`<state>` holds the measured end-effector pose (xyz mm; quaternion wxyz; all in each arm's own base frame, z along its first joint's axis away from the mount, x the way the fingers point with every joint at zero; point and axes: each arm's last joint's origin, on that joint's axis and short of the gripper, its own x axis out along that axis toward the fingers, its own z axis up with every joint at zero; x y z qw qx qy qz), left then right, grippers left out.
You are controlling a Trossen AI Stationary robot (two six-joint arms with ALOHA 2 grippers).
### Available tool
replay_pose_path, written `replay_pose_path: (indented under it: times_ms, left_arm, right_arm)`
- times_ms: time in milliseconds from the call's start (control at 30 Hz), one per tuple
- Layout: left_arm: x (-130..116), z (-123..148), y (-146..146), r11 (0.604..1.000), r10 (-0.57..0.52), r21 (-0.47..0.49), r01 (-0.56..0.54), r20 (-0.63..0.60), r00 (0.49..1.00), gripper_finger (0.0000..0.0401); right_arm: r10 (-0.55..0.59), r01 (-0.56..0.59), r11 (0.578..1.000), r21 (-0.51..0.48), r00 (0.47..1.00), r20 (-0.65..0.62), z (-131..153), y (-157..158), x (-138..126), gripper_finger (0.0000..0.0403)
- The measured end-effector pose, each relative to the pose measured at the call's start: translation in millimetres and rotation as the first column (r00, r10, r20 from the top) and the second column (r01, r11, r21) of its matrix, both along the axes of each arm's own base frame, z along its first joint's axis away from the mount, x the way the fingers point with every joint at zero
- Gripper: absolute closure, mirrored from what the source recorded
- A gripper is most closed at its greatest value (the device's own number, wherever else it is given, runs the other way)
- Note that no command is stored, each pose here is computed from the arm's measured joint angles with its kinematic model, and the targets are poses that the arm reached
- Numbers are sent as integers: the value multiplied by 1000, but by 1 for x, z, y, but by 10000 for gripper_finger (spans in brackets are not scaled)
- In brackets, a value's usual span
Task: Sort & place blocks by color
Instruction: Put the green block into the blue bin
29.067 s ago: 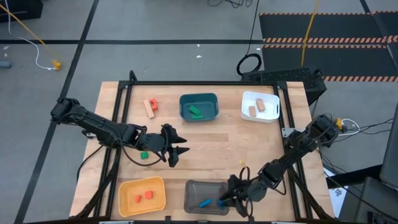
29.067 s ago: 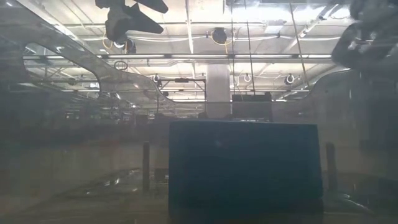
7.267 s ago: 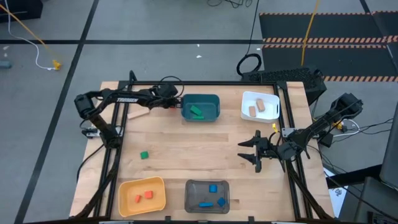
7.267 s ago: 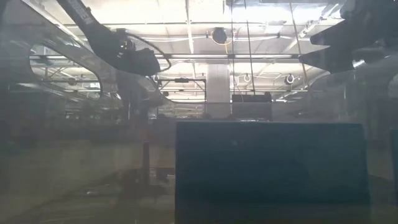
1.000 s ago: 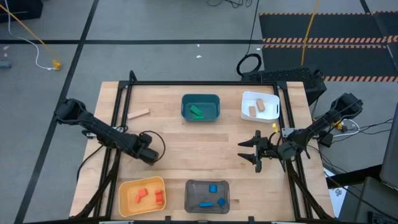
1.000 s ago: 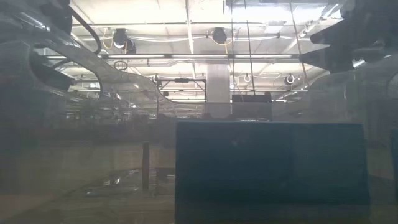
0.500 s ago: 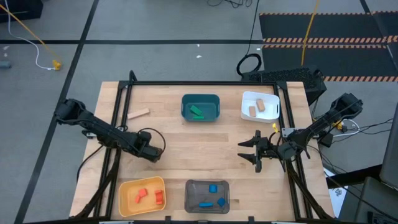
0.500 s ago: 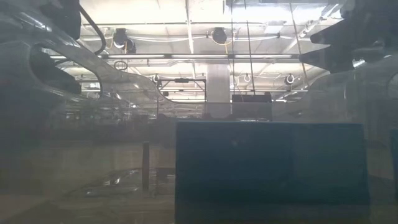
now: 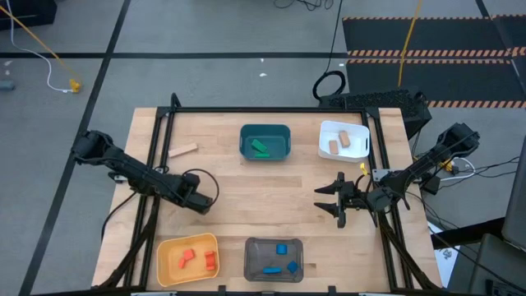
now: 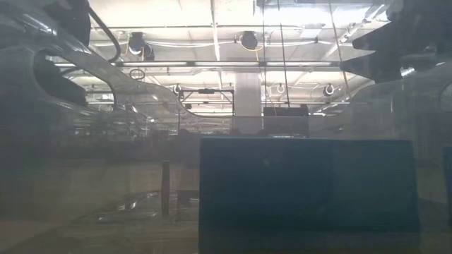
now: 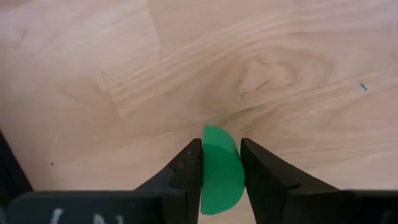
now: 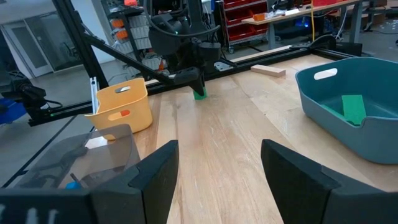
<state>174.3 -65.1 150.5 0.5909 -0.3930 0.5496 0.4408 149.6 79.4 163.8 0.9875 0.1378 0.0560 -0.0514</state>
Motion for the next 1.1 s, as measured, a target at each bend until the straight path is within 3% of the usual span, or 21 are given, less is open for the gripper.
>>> replay_pose_path:
  times_ms: [333,533,733,900,1100]
  left_arm:
    - [0,0,1,996,-82,18,82,-2,997,306]
    - [4,0,9,996,-72,51,71,7,997,307]
    - [22,2,19,986,-111,140,88,167,980,307]
    - [50,10,26,967,-217,214,140,397,892,307]
    - [81,30,37,909,-388,375,180,608,693,308]
  right_arm:
    - [0,0,1000,0,1000,0,0,0,0,181]
    - [0,0,1000,0,1000,0,0,0,0,181]
    - [0,0,1000,0,1000,0,0,0,0,181]
    - [0,0,1000,0,1000,0,0,0,0,181]
    - [0,0,1000,1,1000,1,0,0,0,181]
